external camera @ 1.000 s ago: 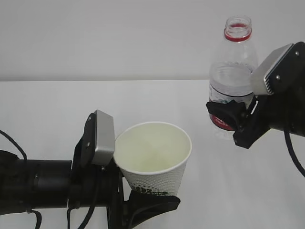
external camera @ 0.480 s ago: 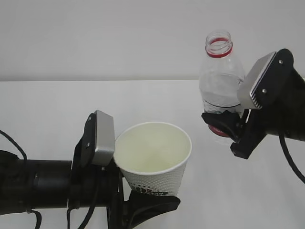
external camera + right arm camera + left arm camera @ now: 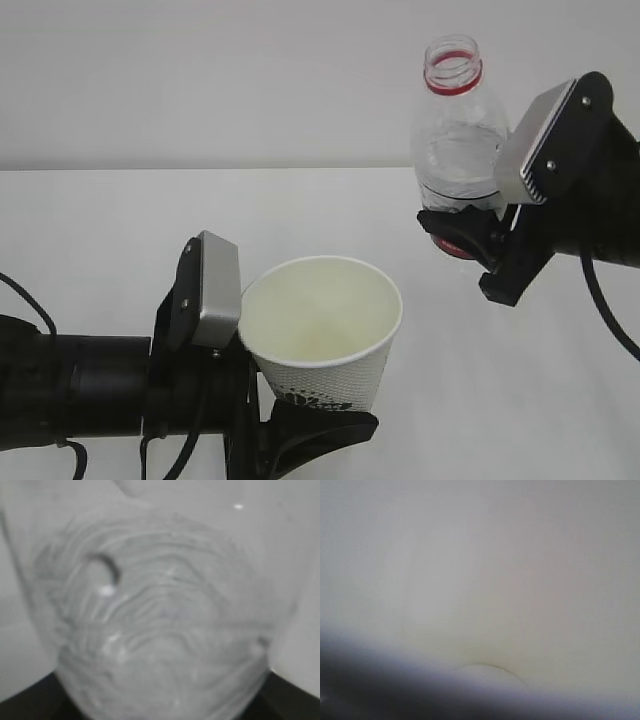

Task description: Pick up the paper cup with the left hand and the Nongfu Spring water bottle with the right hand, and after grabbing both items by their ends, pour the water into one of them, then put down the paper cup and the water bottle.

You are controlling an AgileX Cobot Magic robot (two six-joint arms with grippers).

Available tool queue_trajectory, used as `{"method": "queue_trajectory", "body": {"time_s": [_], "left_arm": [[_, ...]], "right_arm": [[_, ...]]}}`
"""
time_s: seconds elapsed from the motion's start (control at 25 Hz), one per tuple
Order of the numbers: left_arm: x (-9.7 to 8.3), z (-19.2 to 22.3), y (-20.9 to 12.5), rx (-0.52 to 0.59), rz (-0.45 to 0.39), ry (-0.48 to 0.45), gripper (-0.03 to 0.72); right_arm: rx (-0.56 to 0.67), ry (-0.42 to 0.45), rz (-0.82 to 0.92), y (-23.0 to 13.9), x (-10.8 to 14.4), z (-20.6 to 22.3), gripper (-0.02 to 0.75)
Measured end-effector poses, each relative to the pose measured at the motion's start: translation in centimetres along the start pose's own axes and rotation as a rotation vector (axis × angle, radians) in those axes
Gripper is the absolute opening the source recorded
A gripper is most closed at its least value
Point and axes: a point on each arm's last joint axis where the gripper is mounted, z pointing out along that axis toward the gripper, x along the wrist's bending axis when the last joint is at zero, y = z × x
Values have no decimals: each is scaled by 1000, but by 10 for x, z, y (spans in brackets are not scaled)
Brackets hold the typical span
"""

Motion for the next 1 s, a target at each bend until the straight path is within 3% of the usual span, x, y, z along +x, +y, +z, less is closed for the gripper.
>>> {"method": "queue_trajectory", "body": {"time_s": [0.52, 1.0], "left_arm": [[0, 0, 0, 0, 3, -5, 526], [-3, 0, -1, 12, 19, -32, 526]], "right_arm": [[8, 115, -48, 6, 20, 27, 477], [1, 123, -109, 8, 20, 31, 477]]}}
